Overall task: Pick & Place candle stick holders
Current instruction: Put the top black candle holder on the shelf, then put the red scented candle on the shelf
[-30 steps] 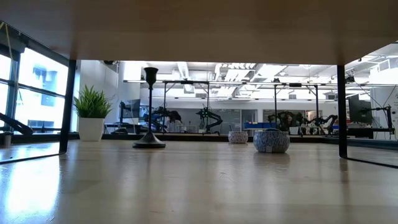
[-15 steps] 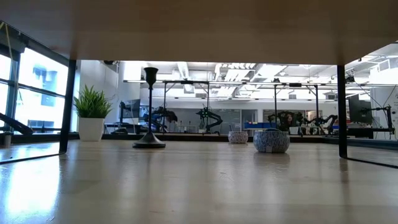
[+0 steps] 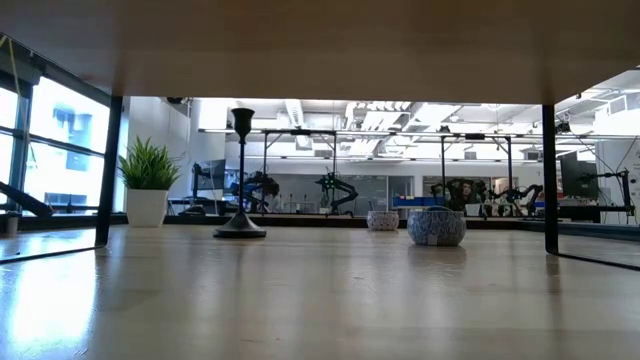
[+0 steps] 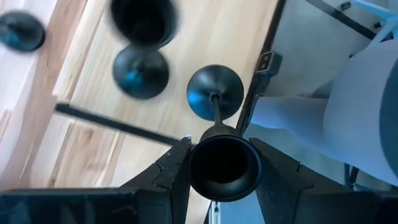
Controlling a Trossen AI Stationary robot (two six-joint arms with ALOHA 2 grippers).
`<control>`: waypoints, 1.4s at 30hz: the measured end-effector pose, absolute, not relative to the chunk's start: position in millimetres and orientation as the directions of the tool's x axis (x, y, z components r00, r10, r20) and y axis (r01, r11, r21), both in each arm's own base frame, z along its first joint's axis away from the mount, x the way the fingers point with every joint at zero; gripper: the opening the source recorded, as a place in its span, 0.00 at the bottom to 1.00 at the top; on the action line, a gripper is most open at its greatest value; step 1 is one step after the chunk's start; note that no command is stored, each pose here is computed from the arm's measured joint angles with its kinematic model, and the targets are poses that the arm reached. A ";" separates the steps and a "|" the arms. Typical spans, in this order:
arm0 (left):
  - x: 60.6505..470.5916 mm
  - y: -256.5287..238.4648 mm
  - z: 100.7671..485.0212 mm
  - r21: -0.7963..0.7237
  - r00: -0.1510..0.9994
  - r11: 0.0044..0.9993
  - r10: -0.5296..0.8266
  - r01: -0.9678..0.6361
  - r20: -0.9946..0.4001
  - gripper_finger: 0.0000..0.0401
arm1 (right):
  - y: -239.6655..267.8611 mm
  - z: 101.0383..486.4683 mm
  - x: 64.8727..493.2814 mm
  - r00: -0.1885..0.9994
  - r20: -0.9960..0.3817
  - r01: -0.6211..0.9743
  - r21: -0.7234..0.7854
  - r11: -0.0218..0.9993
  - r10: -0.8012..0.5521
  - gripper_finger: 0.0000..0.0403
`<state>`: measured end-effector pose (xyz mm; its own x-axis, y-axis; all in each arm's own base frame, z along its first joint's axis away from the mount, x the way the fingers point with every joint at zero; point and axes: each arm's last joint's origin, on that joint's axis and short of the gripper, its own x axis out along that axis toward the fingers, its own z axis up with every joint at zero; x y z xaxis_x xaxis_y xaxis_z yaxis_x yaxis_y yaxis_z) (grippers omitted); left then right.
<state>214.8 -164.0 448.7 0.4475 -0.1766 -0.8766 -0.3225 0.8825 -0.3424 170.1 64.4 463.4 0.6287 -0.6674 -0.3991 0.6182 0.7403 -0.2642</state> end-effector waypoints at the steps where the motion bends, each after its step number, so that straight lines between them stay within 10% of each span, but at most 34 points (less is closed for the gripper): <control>1: 212.1 -161.9 446.8 -0.341 0.439 0.877 -0.173 -0.338 -0.881 0.33 | 64.4 463.4 170.1 0.629 -0.399 0.618 -0.264 0.740 -0.668 0.89; 24: 206.3 -149.8 432.1 -0.326 0.349 0.873 -0.197 -0.363 -0.916 0.33 | 63.7 464.2 170.0 0.622 -0.369 0.637 -0.276 0.720 -0.691 0.89; 31: 208.2 -151.6 429.4 -0.327 0.336 0.866 -0.200 -0.379 -0.920 0.53 | 63.7 464.2 169.9 0.622 -0.368 0.637 -0.276 0.720 -0.691 0.89; 42: 207.4 -151.3 430.3 -0.333 0.336 0.862 -0.207 -0.381 -0.919 0.56 | 63.7 464.2 170.0 0.621 -0.367 0.638 -0.276 0.719 -0.692 0.89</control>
<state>207.4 -151.3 430.3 0.3355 -0.2070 -0.9190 -0.3810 0.8624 -0.3333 170.0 63.7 464.2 0.6211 -0.6923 -0.3672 0.6380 0.7188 -0.2762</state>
